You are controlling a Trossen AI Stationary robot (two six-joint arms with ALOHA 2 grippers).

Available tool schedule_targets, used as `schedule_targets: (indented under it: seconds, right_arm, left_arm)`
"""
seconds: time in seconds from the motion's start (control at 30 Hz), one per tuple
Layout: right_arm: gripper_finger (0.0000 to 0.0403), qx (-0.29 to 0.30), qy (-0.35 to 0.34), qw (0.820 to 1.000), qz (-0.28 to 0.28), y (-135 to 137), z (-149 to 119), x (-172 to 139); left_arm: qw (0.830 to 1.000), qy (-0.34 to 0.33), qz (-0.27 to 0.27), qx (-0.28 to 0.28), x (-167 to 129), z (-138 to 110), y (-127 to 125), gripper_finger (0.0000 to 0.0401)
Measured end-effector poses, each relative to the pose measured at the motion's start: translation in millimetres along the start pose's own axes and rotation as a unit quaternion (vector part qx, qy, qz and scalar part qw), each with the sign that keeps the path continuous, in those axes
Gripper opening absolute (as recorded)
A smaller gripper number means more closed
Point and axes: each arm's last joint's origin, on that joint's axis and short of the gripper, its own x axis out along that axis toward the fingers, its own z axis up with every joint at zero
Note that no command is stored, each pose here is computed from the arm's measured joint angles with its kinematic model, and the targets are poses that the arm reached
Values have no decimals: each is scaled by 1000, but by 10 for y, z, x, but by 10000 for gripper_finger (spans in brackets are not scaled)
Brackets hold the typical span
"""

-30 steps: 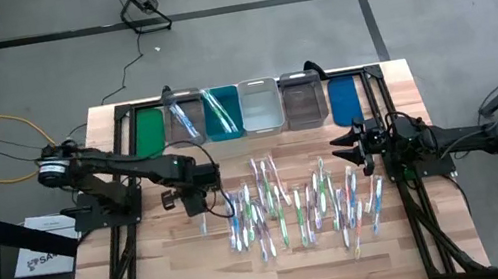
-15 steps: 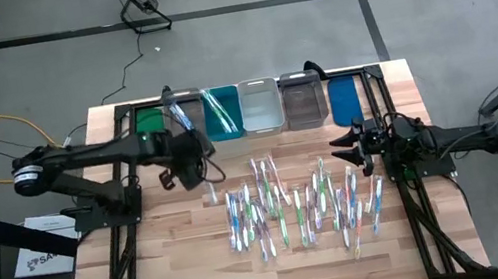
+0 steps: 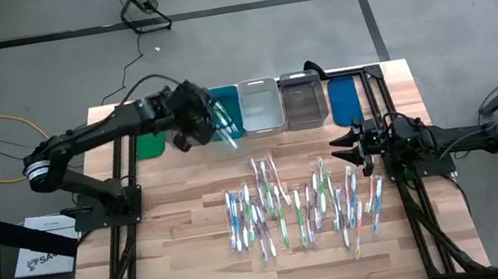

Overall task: Pick & Place Toothbrushes
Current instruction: Put the blue toothbrush into the left black bin

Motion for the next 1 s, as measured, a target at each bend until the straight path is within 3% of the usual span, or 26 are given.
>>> schedule_targets:
  seconds: [0.37,0.8,1.0]
  right_arm:
    - [176,0,-1,1000,0,0,1,0]
    - [176,0,-2,1000,0,1,3,0]
    - [176,0,-2,1000,0,1,3,0]
  left_arm:
    - [998,50,-21,7,415,-360,359,10]
    - [986,119,-117,22,608,-1204,249,10]
    - [980,119,-162,11,685,-1513,150,10]
